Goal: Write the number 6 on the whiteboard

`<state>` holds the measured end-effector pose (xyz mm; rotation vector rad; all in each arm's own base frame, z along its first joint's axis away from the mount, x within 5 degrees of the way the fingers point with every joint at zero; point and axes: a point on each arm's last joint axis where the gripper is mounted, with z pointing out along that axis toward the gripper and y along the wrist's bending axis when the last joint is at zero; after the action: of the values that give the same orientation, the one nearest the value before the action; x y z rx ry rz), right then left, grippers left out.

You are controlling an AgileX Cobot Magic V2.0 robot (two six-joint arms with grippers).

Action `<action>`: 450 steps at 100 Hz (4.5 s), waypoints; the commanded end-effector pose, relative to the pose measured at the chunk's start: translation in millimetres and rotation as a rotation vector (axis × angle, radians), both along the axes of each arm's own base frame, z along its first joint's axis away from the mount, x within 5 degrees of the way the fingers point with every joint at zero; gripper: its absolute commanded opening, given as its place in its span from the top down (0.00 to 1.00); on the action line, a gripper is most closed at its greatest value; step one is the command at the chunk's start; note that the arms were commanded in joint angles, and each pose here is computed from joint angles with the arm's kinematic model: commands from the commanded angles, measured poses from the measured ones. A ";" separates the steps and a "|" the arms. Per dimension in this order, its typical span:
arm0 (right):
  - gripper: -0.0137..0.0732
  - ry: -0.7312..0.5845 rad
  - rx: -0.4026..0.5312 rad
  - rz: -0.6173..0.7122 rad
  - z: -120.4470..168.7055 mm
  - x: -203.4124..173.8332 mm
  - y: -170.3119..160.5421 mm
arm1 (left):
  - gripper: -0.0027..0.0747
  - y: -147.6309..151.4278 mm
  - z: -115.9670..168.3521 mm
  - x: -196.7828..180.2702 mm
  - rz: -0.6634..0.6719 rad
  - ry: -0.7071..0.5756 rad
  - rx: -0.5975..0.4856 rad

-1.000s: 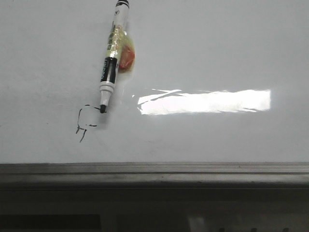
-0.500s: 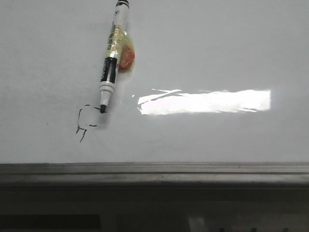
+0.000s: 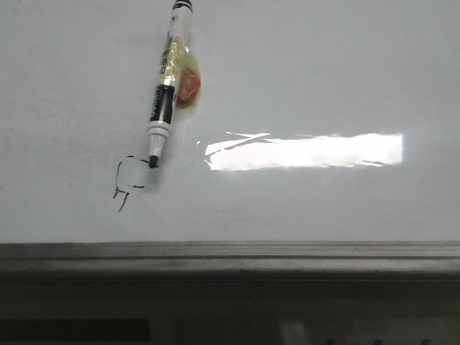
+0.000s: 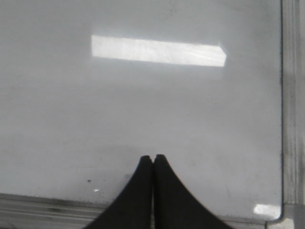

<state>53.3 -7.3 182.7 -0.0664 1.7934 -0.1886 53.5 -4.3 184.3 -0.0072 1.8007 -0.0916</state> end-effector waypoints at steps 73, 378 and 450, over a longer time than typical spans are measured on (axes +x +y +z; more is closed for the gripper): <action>0.92 -0.523 0.439 0.031 49.4 -3.2 2.0 | 0.99 3.6 24.5 0.7 0.082 -0.296 -0.740; 0.36 -0.030 0.226 0.575 147.8 4.3 45.9 | 0.99 -157.8 128.1 89.4 -0.887 0.306 -0.067; 0.36 -0.016 0.228 1.204 174.6 18.7 117.8 | 0.99 -162.4 106.2 34.1 -1.466 -0.031 -0.073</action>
<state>69.2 105.9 341.0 -0.9789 1.5549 0.8215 92.4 -162.5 277.1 1.2187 1.5471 -1.0795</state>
